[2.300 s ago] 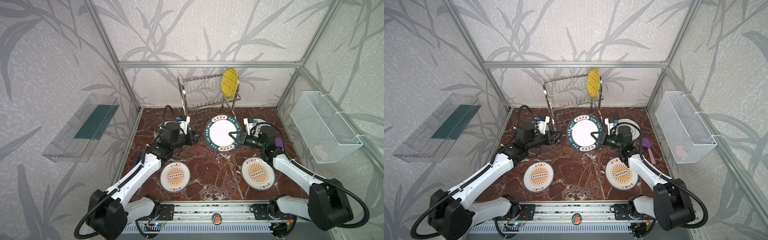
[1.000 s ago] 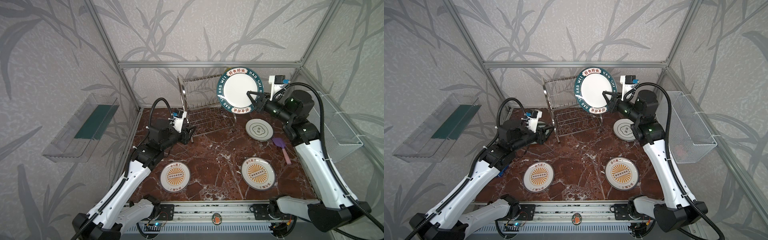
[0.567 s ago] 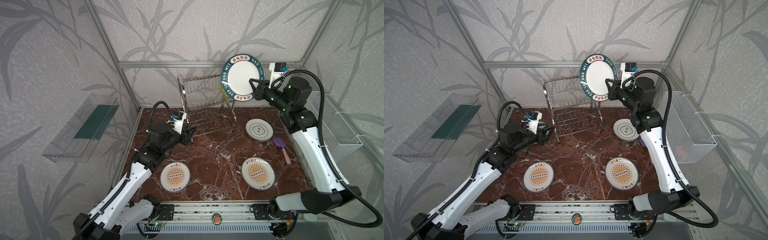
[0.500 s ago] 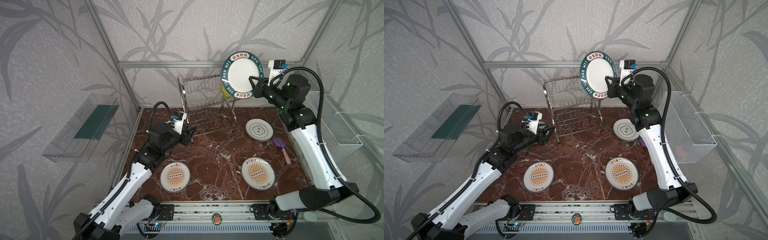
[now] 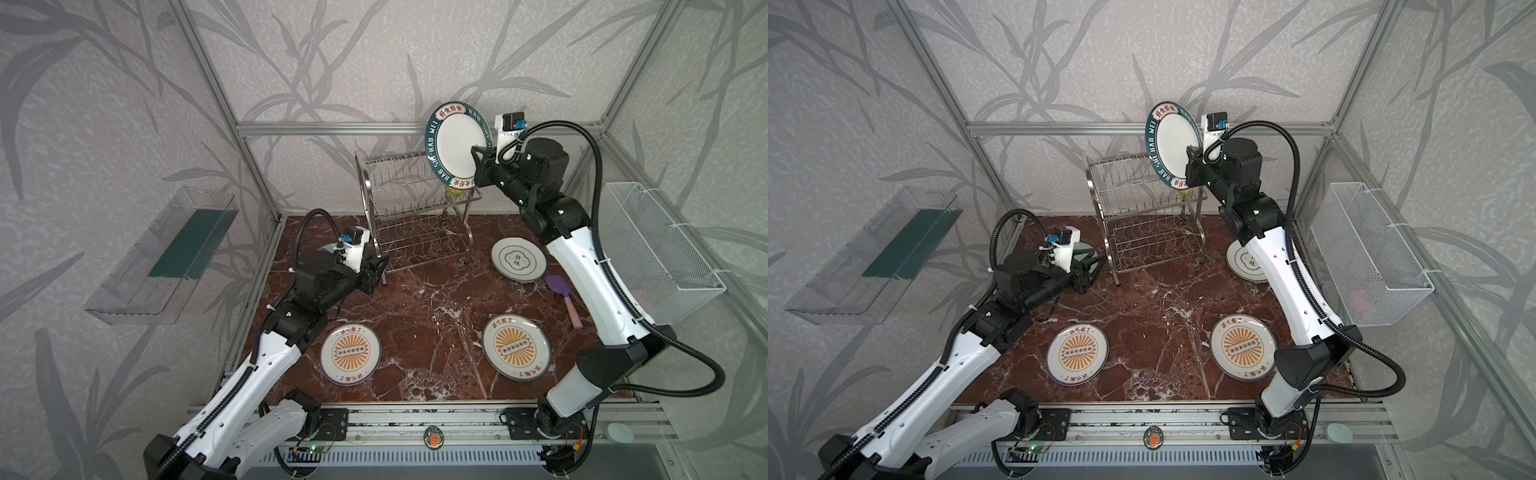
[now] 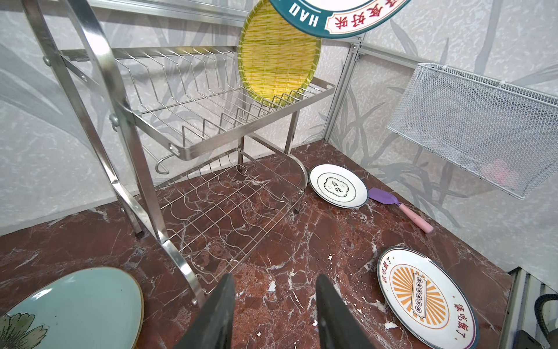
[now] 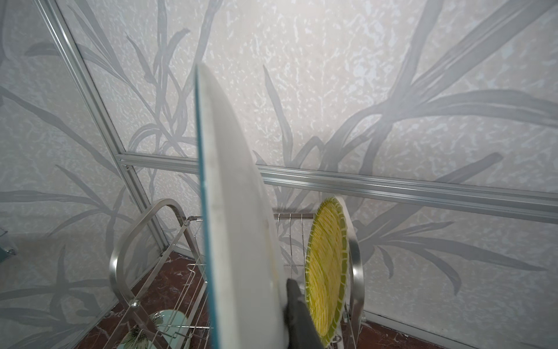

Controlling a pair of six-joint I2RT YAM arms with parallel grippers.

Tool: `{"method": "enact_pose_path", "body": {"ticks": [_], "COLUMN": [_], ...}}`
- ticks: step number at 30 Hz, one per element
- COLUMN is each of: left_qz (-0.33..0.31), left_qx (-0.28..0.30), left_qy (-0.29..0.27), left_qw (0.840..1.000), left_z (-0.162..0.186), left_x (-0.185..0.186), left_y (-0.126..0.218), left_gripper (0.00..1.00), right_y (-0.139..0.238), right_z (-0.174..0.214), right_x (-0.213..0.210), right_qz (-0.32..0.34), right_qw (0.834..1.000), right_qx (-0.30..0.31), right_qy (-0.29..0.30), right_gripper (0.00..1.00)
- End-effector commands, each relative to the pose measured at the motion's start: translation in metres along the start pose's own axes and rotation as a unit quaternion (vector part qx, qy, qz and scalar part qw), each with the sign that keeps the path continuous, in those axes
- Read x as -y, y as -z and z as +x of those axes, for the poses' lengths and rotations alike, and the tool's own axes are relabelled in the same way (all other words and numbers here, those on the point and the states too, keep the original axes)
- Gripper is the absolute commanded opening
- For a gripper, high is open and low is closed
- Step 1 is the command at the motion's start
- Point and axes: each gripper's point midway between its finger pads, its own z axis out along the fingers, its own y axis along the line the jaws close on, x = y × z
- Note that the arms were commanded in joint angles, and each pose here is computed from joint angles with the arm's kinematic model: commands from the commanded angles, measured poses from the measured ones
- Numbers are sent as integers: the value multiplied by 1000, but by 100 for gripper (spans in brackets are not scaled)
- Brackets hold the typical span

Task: Load the plates into the dish rack
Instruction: 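Lower the green-rimmed plate into the upper tier beside the yellow tray with the right gripper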

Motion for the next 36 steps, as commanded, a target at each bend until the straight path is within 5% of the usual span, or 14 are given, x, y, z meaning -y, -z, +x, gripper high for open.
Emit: {"method": "enact_pose_path", "body": {"ticks": [1, 21, 36], "left_qz": [10, 25, 26], "left_qx": [14, 28, 27], "left_qy": [-7, 3, 3], "left_qw": [1000, 999, 999], "left_z": [-5, -10, -10], "left_x": [5, 10, 10], "left_y": [2, 4, 6], "left_gripper": [43, 42, 42], "right_y": [3, -70, -90], "right_z": [-37, 9, 36], "right_x": [8, 12, 13], "right_qz": [46, 122, 166], "right_qw": [997, 991, 984], "right_qx": [62, 25, -5], "right_qy": [12, 39, 65], "right_gripper": [0, 0, 0]}}
